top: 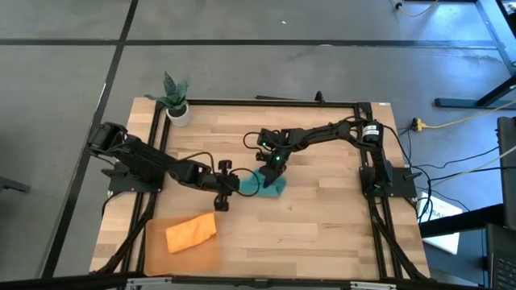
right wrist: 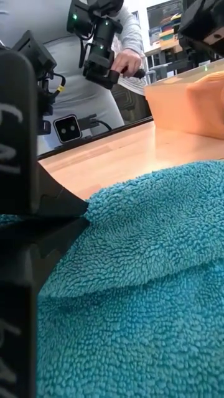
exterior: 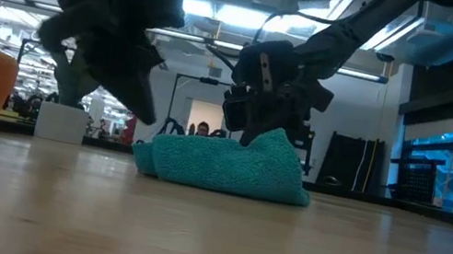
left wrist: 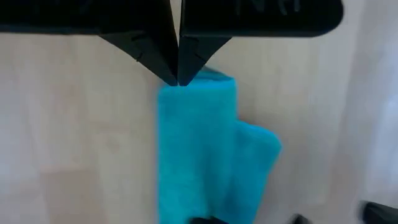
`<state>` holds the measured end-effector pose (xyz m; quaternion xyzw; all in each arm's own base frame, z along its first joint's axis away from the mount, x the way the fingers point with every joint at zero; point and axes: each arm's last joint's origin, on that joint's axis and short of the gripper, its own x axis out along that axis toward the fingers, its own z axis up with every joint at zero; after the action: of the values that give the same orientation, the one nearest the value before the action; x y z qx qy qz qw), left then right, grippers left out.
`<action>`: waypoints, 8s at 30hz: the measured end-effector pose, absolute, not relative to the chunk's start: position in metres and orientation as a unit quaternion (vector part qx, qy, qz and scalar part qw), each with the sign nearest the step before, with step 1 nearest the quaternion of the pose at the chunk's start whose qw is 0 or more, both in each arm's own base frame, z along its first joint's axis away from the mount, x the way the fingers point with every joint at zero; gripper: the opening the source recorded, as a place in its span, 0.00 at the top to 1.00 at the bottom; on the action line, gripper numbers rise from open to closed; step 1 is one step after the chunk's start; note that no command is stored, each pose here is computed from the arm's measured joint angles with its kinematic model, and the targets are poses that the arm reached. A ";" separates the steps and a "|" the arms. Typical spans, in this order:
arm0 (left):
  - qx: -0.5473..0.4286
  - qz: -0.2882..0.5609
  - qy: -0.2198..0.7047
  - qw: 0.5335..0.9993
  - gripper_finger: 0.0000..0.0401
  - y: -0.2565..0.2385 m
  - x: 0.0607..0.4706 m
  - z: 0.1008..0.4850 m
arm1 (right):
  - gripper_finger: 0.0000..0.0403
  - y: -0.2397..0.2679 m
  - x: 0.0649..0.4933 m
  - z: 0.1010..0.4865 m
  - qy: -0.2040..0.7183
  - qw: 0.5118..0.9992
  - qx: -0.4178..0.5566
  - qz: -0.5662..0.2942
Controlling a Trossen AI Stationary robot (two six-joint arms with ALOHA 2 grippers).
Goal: Roll microfiber towels into tight, uniform cylinder then place into a basket
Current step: Roll the blue microfiber towel
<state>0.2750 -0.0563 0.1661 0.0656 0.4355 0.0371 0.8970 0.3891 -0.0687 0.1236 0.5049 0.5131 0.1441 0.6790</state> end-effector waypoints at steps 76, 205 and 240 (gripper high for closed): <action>-0.050 -0.035 0.488 0.871 1.00 -0.036 0.292 0.178 | 0.99 -0.009 0.419 0.171 0.571 0.721 0.393 -0.016; 0.180 -0.175 0.466 0.848 1.00 -0.045 0.256 0.217 | 0.99 0.131 0.341 0.173 0.427 0.734 0.512 -0.129; 0.183 -0.175 0.479 0.841 1.00 -0.045 0.253 0.216 | 0.97 0.136 0.260 0.121 0.263 0.636 0.682 -0.247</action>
<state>0.2531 -0.0451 0.2156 0.1830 0.4785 -0.1746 0.8409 0.2600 0.1363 0.1207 0.6821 0.2625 -0.2469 0.6363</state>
